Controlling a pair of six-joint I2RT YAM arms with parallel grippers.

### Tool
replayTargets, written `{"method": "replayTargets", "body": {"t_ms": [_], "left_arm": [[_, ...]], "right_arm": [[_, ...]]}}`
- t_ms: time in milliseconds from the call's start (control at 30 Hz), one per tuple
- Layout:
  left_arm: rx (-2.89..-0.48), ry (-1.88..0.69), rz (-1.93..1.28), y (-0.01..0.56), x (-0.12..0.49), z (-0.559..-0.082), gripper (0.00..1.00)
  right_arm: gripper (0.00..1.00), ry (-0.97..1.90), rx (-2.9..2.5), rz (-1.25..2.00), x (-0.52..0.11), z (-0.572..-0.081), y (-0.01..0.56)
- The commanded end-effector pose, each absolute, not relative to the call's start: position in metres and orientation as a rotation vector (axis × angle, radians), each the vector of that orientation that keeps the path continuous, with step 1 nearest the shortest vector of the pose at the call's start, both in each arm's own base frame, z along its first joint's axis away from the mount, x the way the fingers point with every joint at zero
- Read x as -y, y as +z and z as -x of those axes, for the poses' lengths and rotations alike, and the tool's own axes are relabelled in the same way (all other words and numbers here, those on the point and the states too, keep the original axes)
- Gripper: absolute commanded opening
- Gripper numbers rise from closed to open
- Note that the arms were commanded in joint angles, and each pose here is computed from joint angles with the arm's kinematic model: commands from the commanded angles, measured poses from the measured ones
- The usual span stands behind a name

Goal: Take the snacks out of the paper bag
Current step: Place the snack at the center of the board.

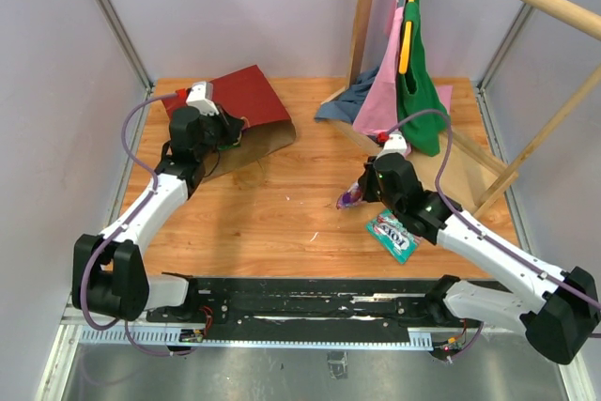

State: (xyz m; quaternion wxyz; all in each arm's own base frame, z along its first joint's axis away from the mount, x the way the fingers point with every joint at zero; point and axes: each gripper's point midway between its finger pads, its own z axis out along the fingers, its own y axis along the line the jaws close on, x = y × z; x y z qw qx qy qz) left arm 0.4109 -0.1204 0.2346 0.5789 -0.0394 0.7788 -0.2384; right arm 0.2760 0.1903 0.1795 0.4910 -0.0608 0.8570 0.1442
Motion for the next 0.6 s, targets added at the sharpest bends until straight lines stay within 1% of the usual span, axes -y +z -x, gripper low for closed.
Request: {"method": "replayTargets", "body": {"t_ms": [0, 133, 200, 400, 567], "left_arm": [[-1.711, -0.554, 0.106, 0.255, 0.114, -0.411, 0.01], [-1.719, -0.549, 0.052, 0.257, 0.118, -0.411, 0.01], [-1.73, -0.549, 0.04, 0.255, 0.119, -0.412, 0.01], [-1.671, -0.529, 0.092, 0.262, 0.11, -0.409, 0.0], [-1.669, -0.482, 0.112, 0.26, 0.103, -0.408, 0.0]], "right_arm": [[0.01, 0.394, -2.099, -0.208, -0.185, -0.271, 0.196], [0.01, 0.221, -2.088, -0.362, -0.172, -0.263, 0.194], [0.01, 0.194, -2.113, -0.428, -0.171, -0.262, 0.191], [0.01, 0.337, -2.134, -0.455, -0.196, -0.263, 0.193], [0.01, 0.382, -2.079, -0.463, -0.195, -0.264, 0.206]]}}
